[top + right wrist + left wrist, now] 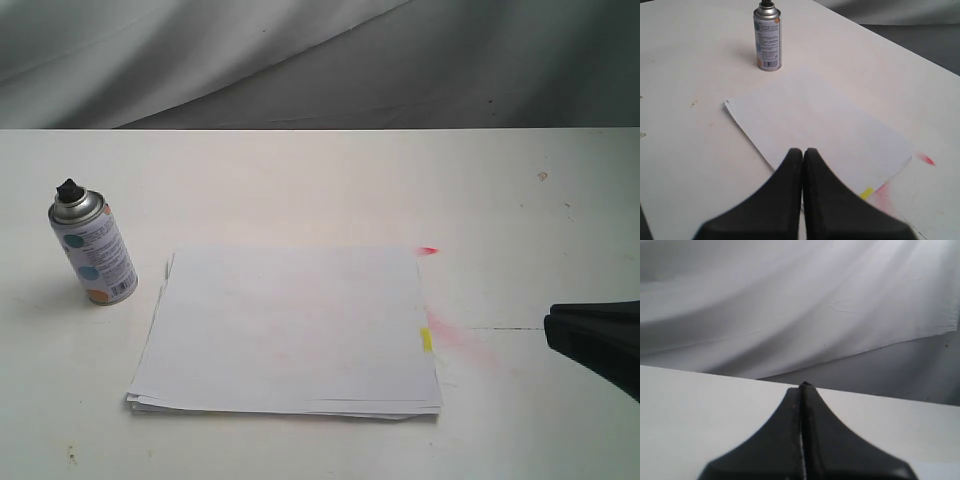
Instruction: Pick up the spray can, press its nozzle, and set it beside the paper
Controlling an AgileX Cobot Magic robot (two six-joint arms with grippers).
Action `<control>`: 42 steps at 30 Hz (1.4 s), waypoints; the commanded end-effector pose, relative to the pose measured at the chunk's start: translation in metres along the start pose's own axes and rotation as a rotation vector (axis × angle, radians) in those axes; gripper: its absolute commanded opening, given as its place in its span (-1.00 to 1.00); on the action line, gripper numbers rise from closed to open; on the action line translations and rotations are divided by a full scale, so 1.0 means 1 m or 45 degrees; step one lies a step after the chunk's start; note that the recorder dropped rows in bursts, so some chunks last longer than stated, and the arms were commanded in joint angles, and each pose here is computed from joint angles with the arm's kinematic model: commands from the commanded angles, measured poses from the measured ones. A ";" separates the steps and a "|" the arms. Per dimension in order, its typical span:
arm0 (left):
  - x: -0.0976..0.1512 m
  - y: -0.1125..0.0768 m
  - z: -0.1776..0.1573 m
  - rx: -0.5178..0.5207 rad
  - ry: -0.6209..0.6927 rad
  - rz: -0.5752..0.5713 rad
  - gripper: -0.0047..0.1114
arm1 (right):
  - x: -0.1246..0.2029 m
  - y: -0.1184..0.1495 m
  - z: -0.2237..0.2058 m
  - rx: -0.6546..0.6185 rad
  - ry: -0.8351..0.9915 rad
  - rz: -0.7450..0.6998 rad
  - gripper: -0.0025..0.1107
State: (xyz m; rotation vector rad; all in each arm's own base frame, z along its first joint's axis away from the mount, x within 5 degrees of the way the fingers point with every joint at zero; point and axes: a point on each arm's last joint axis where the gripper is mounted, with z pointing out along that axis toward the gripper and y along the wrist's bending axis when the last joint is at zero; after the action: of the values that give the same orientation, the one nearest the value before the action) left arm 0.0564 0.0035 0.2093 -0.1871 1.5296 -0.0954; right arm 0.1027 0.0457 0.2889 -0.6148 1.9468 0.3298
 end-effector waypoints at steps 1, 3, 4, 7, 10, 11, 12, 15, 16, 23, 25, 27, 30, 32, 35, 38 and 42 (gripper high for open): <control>0.007 0.001 0.000 -0.005 0.078 0.017 -0.92 | 0.000 0.000 0.000 0.008 -0.012 0.013 -0.96; 0.006 0.001 0.000 -0.004 0.072 0.026 -0.92 | 0.000 0.000 0.000 0.008 -0.012 0.013 -0.96; 0.006 0.001 0.000 -0.004 0.072 0.029 -0.92 | 0.000 0.000 0.000 0.008 -0.012 0.013 -0.96; 0.006 0.001 0.000 -0.003 0.068 0.030 -0.92 | 0.000 0.000 0.000 0.008 -0.012 0.013 -0.96; 0.006 0.001 0.000 -0.003 0.068 0.030 -0.92 | 0.000 0.000 0.000 0.008 -0.012 0.013 -0.96; 0.006 0.001 0.000 -0.003 0.068 0.030 -0.92 | 0.000 0.000 0.000 0.008 -0.012 0.013 -0.96; 0.006 0.001 0.000 -0.003 0.068 0.030 -0.92 | 0.000 0.000 0.000 0.008 -0.012 0.013 -0.96; 0.006 0.001 0.000 -0.003 0.069 0.034 -0.92 | 0.000 0.000 0.000 0.008 -0.012 0.013 -0.96; 0.006 0.001 0.000 -0.003 0.069 0.036 -0.92 | 0.000 0.000 0.000 0.008 -0.012 0.013 -0.96; 0.006 0.001 0.000 -0.003 0.069 0.038 -0.92 | -0.003 -0.005 -0.001 0.074 -0.058 0.014 -0.96; 0.006 0.001 0.000 -0.003 0.069 0.038 -0.92 | -0.006 -0.008 -0.002 0.119 -0.102 0.028 -0.96; 0.006 0.001 0.000 -0.004 0.069 0.052 -0.92 | -0.013 -0.011 -0.015 0.243 -0.259 0.064 -0.96; 0.006 0.001 0.000 -0.004 0.069 0.052 -0.92 | -0.019 -0.015 -0.036 0.446 -0.433 0.052 -0.96; 0.006 0.001 0.000 -0.004 0.069 0.052 -0.92 | -0.019 -0.022 -0.049 0.629 -0.494 0.066 -0.96; 0.006 0.001 0.000 -0.004 0.069 0.056 -0.92 | -0.015 -0.027 -0.063 0.870 -0.515 0.120 -0.96; 0.006 0.001 0.000 -0.004 0.069 0.056 -0.92 | -0.014 -0.030 -0.067 0.951 -0.520 0.160 -0.96; 0.006 0.001 0.000 -0.004 0.069 0.056 -0.92 | -0.012 -0.031 -0.066 0.976 -0.515 0.169 -0.96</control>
State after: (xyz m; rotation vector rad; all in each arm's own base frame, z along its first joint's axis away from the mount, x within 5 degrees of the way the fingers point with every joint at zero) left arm 0.0564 0.0033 0.2046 -0.1648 1.5842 -0.0673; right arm 0.0740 -0.0080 0.3316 0.0562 1.5593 -0.2049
